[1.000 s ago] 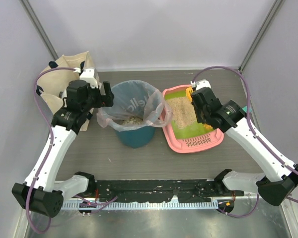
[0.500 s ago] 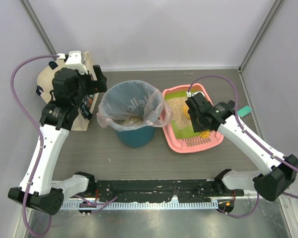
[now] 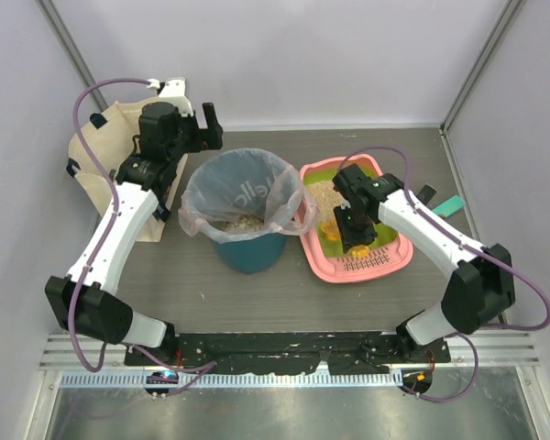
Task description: Clean the litter box
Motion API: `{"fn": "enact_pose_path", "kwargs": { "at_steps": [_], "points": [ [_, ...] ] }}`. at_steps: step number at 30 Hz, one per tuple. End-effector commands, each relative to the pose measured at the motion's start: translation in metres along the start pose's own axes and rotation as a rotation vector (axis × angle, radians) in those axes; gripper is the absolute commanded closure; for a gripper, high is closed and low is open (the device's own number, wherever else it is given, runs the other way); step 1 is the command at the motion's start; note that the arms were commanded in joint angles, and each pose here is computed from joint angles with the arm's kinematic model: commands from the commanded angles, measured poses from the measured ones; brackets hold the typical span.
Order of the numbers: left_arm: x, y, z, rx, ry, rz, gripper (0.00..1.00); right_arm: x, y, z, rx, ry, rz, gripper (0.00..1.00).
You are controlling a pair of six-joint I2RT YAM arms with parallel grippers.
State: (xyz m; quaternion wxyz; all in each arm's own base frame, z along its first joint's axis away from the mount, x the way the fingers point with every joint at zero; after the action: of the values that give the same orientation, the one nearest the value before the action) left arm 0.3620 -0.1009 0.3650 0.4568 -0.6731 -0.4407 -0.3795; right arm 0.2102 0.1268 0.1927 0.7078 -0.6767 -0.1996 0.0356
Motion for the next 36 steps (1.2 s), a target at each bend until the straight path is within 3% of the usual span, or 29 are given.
{"fn": "enact_pose_path", "kwargs": {
  "at_steps": [1,4,10,15,19,28,36],
  "points": [
    [0.046,0.018,-0.014,-0.044,-0.03,-0.249,0.0,0.028,-0.011,0.01,0.043,0.035,-0.012,0.99],
    [0.052,0.035,-0.007,0.037,-0.07,-0.294,0.0,0.041,-0.008,0.004,-0.045,0.023,0.065,0.99],
    [0.049,0.041,0.001,0.106,-0.141,-0.322,0.0,0.04,0.004,0.01,-0.009,0.024,0.175,0.99],
    [0.035,0.028,0.01,0.201,-0.332,-0.319,0.0,0.04,-0.015,0.007,-0.042,0.035,0.182,0.99],
    [0.026,0.018,0.018,0.272,-0.309,-0.254,0.01,0.042,-0.038,0.003,-0.051,0.004,0.132,0.99],
    [0.019,-0.006,0.024,0.291,-0.27,-0.244,0.0,0.005,-0.04,0.013,0.058,0.045,0.302,0.99],
    [0.012,-0.003,0.026,0.287,-0.234,-0.223,0.0,-0.005,-0.025,0.006,-0.013,0.048,0.37,0.99]
  ]
}}
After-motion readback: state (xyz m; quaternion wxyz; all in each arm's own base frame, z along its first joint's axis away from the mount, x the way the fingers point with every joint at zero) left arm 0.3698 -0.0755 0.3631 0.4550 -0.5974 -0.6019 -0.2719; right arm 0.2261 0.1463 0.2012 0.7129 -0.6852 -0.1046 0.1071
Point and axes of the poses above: each gripper's point midway between its finger pads, its own y axis out along the fingers, its own z axis along the line the jaws close on, x = y × z, the point moved 7 cm from there along -y, back along the fingers, and after that the axes turned 8 degrees about -y, right-handed, at the moved point
